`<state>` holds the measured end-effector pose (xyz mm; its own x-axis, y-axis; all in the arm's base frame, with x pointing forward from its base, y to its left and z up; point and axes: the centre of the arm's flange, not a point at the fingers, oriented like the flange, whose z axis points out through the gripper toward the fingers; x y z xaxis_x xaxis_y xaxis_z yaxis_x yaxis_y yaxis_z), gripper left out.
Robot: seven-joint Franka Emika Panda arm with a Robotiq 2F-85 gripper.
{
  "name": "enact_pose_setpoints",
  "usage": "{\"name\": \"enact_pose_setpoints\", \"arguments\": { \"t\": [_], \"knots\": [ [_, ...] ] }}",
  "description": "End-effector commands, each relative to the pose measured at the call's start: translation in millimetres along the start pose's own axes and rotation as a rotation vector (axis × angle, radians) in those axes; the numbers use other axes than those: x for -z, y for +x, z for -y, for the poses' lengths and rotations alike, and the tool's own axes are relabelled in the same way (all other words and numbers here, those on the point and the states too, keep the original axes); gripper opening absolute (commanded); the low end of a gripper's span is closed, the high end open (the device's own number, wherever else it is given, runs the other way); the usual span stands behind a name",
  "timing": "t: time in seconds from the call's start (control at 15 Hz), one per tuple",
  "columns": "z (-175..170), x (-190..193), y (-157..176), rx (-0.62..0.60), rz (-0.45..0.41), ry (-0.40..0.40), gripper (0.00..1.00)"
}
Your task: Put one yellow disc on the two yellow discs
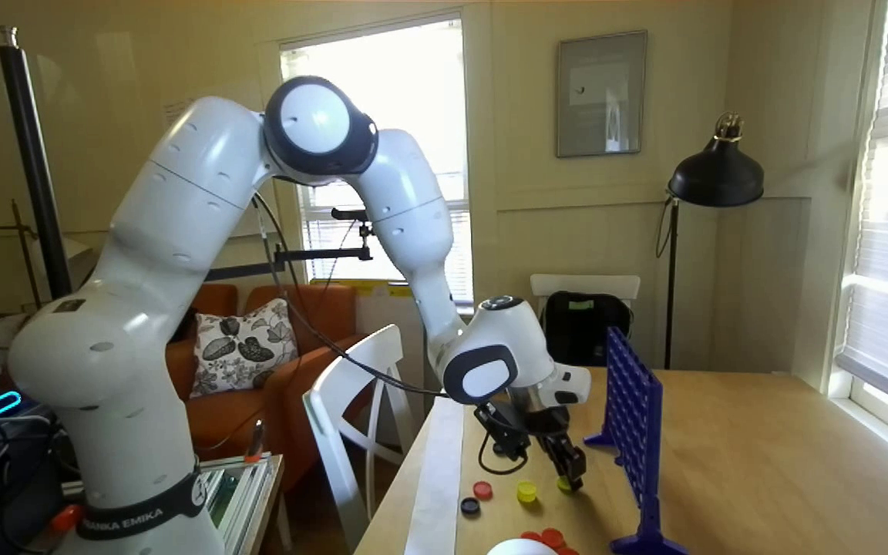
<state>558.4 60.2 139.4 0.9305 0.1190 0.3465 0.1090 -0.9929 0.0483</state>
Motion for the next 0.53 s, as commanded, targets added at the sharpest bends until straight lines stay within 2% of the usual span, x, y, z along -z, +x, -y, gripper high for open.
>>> {"name": "enact_pose_setpoints", "arguments": {
  "t": [0.0,0.47],
  "knots": [
    [7,16,-22,0.019,0.074,-0.015,0.1],
    [10,34,-36,0.063,0.038,-0.005,0.1]
  ]
}}
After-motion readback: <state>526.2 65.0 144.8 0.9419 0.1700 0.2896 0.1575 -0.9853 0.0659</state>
